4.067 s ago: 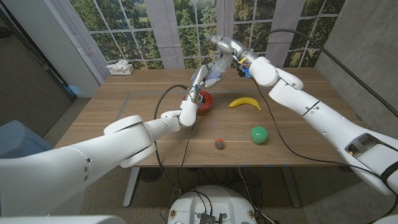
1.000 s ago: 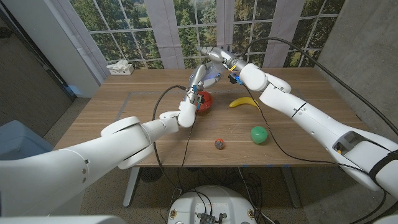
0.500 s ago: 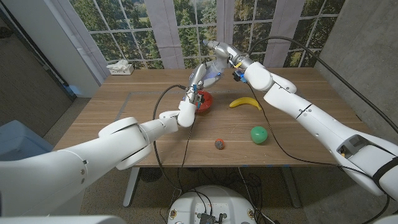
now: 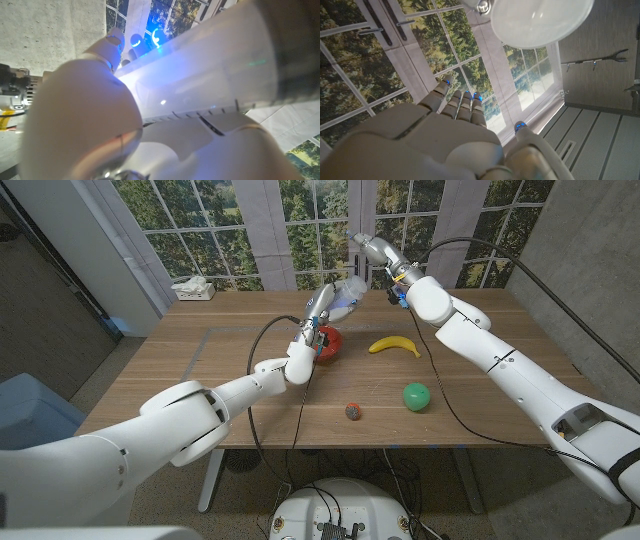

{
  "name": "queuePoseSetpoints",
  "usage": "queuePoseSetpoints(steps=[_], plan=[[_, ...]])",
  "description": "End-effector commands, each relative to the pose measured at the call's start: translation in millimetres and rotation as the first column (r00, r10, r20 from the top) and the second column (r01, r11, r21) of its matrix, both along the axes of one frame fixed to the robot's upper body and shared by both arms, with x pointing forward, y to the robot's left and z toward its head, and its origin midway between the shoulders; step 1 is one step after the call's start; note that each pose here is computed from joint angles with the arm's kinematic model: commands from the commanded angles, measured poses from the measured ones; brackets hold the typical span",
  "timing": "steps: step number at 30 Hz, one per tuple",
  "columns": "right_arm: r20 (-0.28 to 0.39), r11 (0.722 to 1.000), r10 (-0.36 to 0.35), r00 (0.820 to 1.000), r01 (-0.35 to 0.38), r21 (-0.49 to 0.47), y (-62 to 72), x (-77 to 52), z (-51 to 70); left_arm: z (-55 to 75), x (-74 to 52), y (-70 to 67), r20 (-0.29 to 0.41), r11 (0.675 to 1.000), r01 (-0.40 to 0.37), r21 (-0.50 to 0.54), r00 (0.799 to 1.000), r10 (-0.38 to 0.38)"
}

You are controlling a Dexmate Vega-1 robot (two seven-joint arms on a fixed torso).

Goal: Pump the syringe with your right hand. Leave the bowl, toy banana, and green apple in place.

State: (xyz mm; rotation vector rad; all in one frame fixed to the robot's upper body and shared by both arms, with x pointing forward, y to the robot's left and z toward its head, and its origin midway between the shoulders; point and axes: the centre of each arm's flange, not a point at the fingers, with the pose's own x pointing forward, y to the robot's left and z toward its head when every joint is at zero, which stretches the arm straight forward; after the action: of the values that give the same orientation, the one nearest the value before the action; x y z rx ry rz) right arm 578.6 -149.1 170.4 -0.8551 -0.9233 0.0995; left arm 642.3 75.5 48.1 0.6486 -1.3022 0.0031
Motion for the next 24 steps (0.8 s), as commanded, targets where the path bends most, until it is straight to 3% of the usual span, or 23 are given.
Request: queuePoseSetpoints(steps=[1, 11, 24], plan=[[-0.039, 0.993, -0.001, 0.999, 0.006, 0.114, -32.9, 2.4, 1.0, 9.1, -17.7, -7.9, -0.032, 0.994, -0.053, 0.096, 0.998, 0.056], [-0.088, 0.979, 0.001, 0.996, 0.017, 0.203, -60.4, 9.1, -3.3, 12.3, -31.3, -12.7, -0.062, 0.984, -0.086, 0.158, 0.993, 0.097], [-0.117, 0.957, -0.011, 0.993, 0.044, 0.285, -90.5, 12.9, -13.9, 17.1, -51.1, -21.7, -0.107, 0.947, -0.147, 0.286, 0.977, 0.185]])
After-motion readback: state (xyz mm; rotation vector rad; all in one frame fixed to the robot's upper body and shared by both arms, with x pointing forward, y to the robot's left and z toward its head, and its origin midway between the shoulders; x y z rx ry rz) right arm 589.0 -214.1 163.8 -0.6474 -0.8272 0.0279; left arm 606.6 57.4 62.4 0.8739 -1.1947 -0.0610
